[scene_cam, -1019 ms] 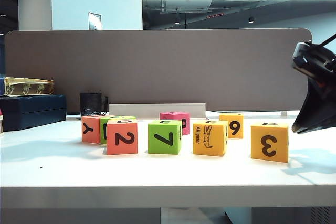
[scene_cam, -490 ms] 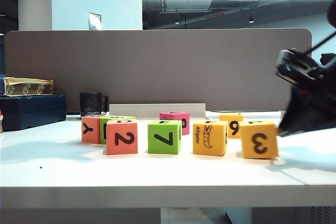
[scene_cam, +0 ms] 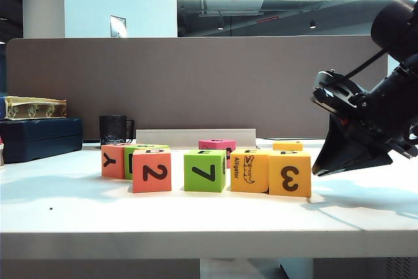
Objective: Select the appropriate blocks from the scattered letter blocks on the table and arrange them in a row to spell out "DEEP".
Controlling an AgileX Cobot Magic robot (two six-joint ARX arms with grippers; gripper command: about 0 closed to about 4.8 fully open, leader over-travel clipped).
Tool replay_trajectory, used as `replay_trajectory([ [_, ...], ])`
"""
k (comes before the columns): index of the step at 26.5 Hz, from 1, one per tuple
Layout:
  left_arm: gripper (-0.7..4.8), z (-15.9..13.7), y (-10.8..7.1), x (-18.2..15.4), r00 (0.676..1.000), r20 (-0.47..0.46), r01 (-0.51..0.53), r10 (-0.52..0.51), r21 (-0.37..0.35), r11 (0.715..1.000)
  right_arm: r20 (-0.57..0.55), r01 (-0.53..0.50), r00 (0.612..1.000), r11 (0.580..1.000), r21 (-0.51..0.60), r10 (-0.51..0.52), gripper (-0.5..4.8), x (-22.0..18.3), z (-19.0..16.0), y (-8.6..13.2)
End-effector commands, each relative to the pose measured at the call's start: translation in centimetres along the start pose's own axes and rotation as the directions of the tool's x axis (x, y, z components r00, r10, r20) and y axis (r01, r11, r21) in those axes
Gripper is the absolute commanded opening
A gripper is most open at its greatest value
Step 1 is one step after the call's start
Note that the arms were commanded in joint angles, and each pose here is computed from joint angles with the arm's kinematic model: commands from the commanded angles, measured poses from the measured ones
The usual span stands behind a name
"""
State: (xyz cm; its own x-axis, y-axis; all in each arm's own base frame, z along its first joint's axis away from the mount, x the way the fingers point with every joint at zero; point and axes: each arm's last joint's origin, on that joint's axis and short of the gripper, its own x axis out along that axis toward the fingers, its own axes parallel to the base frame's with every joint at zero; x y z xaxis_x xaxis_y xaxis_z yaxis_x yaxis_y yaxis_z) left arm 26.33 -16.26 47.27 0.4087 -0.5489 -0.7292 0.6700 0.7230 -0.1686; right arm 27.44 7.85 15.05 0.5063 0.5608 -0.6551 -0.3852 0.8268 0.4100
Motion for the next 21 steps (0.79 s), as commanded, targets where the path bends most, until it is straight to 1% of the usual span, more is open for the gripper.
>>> replay_trajectory([
  [1, 0.47, -0.08, -0.15, -0.35, 1.000, 0.004, 0.005, -0.005, 0.003, 1.000, 0.061, -0.015, 0.998, 0.999, -0.033, 0.017, 0.23, -0.10, 0.74, 0.21],
  [9, 0.48, -0.08, -0.15, -0.34, 1.000, 0.004, 0.006, -0.006, 0.003, 1.000, 0.078, -0.019, 0.997, 0.999, -0.044, 0.022, 0.23, 0.02, 0.89, 0.27],
  [17, 0.48, -0.08, -0.15, -0.34, 1.000, 0.004, 0.006, -0.006, 0.003, 1.000, 0.087, -0.062, 0.994, 0.995, -0.074, 0.068, 0.23, 0.27, 1.01, 1.03],
  [20, 0.47, -0.08, -0.15, -0.34, 1.000, 0.004, 0.005, -0.006, 0.003, 1.000, 0.087, -0.057, 0.994, 0.996, -0.073, 0.064, 0.23, 0.28, 1.01, 1.01],
  [21, 0.47, -0.08, -0.13, -0.34, 1.000, 0.004, -0.001, 0.001, 0.003, 1.000, 0.096, -0.038, 0.994, 0.996, -0.074, 0.045, 0.22, 0.27, 1.07, 0.97],
])
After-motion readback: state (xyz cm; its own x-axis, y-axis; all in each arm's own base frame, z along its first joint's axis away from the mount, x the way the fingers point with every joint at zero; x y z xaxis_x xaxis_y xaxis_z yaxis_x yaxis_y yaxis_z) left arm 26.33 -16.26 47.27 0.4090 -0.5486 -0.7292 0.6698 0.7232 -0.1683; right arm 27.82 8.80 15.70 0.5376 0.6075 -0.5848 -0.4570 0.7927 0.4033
